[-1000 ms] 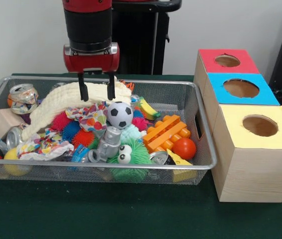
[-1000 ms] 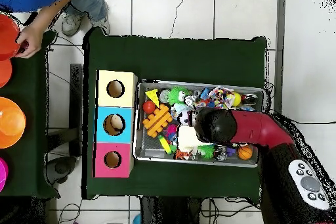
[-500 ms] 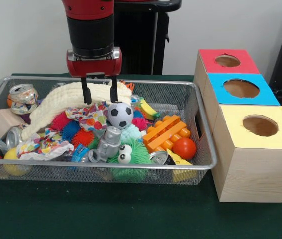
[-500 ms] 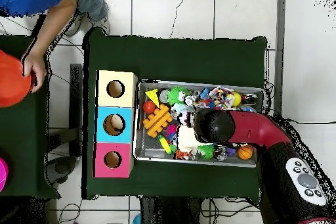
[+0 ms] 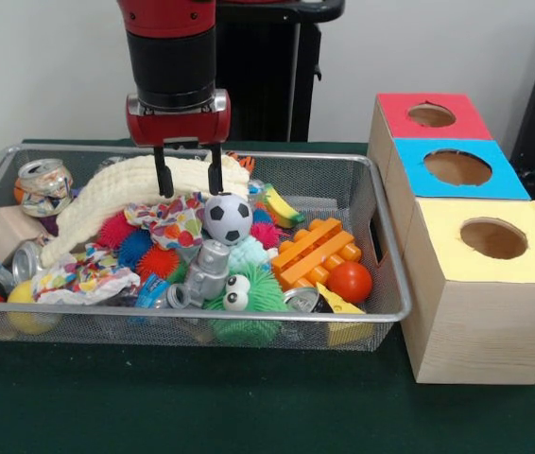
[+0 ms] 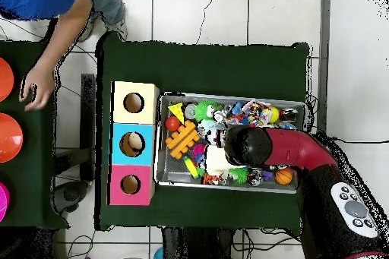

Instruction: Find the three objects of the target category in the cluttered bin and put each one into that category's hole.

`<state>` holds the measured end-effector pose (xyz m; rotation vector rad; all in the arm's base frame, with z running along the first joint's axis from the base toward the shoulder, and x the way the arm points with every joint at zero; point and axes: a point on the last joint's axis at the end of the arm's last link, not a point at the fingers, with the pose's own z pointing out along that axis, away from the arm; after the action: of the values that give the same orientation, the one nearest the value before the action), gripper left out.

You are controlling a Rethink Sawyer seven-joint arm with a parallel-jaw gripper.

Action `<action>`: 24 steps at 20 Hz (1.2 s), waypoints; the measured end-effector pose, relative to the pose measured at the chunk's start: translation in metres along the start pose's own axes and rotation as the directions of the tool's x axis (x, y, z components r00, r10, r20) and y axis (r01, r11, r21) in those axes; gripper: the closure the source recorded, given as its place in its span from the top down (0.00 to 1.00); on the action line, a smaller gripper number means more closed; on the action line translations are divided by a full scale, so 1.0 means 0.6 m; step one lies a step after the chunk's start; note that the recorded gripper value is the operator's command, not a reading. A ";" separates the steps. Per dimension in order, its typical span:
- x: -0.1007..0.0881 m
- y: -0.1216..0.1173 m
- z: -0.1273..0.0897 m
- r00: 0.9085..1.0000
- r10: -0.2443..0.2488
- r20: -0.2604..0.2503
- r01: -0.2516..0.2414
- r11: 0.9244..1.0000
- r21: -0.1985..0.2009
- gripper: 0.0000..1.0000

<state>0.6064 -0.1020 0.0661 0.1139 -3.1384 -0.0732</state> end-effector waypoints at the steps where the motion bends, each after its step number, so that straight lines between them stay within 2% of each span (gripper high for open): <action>1: 0.000 0.000 0.000 1.000 0.000 0.000 0.000 1.000 0.000 1.00; 15: -0.002 -0.002 -0.007 1.000 0.000 0.006 0.000 1.000 0.007 1.00; 24: -0.021 -0.005 -0.057 0.999 -0.015 0.050 0.012 0.999 0.049 1.00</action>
<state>0.6193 -0.1055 0.1002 0.1357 -3.1913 0.0005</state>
